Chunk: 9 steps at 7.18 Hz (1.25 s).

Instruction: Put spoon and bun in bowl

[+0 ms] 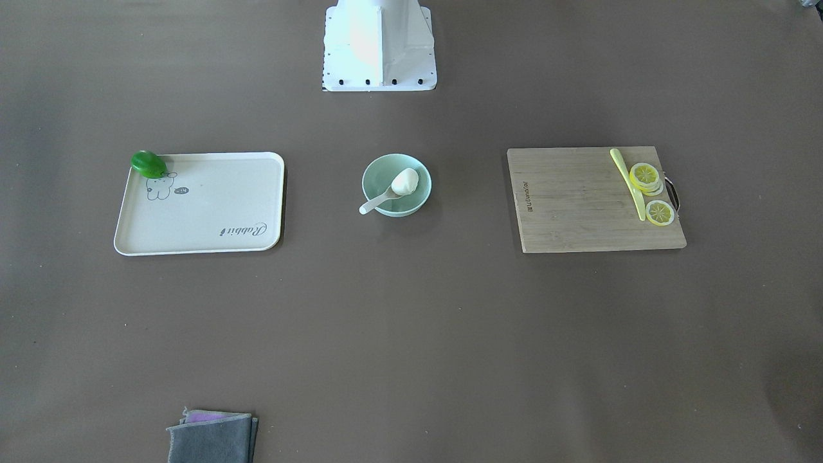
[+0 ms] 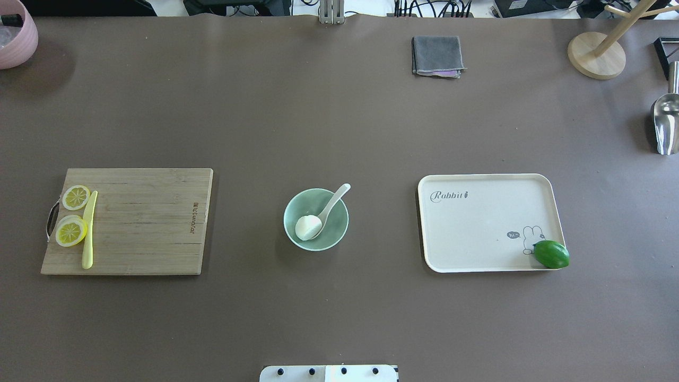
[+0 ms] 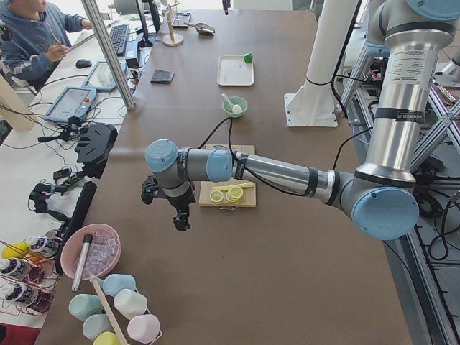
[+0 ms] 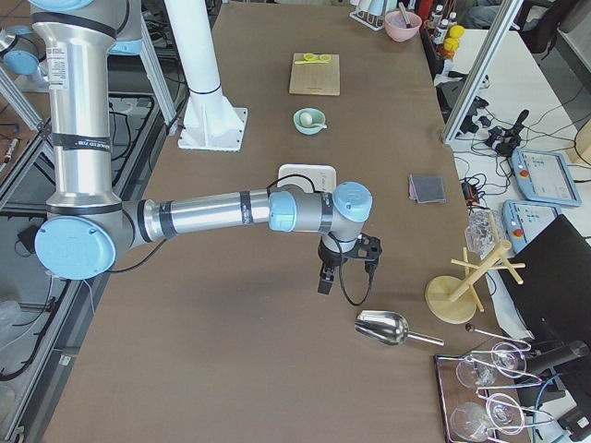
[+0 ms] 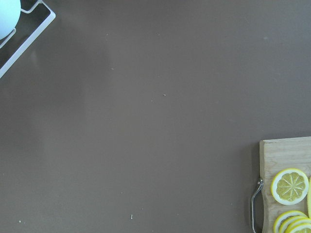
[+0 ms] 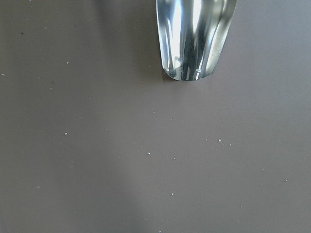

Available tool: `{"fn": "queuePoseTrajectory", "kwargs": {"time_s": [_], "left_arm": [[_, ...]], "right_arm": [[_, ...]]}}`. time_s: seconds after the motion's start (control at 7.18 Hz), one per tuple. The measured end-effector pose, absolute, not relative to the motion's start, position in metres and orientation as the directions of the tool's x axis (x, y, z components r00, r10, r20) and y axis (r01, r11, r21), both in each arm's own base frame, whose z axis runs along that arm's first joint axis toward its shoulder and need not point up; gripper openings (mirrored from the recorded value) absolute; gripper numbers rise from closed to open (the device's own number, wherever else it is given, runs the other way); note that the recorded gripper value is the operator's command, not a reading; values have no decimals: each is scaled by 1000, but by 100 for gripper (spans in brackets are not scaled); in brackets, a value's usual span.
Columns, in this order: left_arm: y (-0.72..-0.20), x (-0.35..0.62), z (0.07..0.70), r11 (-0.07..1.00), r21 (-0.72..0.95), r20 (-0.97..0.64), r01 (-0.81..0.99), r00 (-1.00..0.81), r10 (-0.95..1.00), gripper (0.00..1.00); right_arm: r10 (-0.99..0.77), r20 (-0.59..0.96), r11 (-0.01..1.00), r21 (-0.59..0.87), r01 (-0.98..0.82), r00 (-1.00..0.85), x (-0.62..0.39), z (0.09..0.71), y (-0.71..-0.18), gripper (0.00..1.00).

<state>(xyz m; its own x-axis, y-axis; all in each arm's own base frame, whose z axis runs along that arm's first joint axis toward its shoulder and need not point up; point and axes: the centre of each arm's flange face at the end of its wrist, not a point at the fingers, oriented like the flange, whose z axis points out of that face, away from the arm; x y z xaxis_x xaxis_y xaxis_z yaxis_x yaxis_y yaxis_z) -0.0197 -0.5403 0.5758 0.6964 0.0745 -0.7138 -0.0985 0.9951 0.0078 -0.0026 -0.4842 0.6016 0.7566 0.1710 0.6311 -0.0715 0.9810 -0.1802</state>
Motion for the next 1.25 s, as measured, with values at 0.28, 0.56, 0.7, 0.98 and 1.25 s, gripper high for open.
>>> {"fn": "queuePoseTrajectory", "kwargs": {"time_s": [0.28, 0.56, 0.7, 0.98, 1.25], "left_arm": [[-539, -26, 573, 996, 10, -712, -87, 699, 68, 99], [-540, -29, 571, 997, 11, -709, -76, 703, 61, 99], [-541, -29, 568, 998, 0, -709, -59, 704, 41, 99], [-544, -29, 563, 999, -21, -708, -25, 706, 3, 99], [-542, -29, 561, 1000, -19, -709, -20, 705, 1, 99]], "right_arm": [[147, 632, 986, -157, -60, 761, 1, 604, -482, 100], [85, 623, 994, -101, -27, 778, 9, 607, -480, 100], [58, 615, 997, -80, -11, 786, 12, 608, -480, 100], [29, 599, 999, -45, -3, 800, 14, 599, -485, 100], [24, 591, 1000, -30, -8, 806, 14, 592, -491, 100]]}}
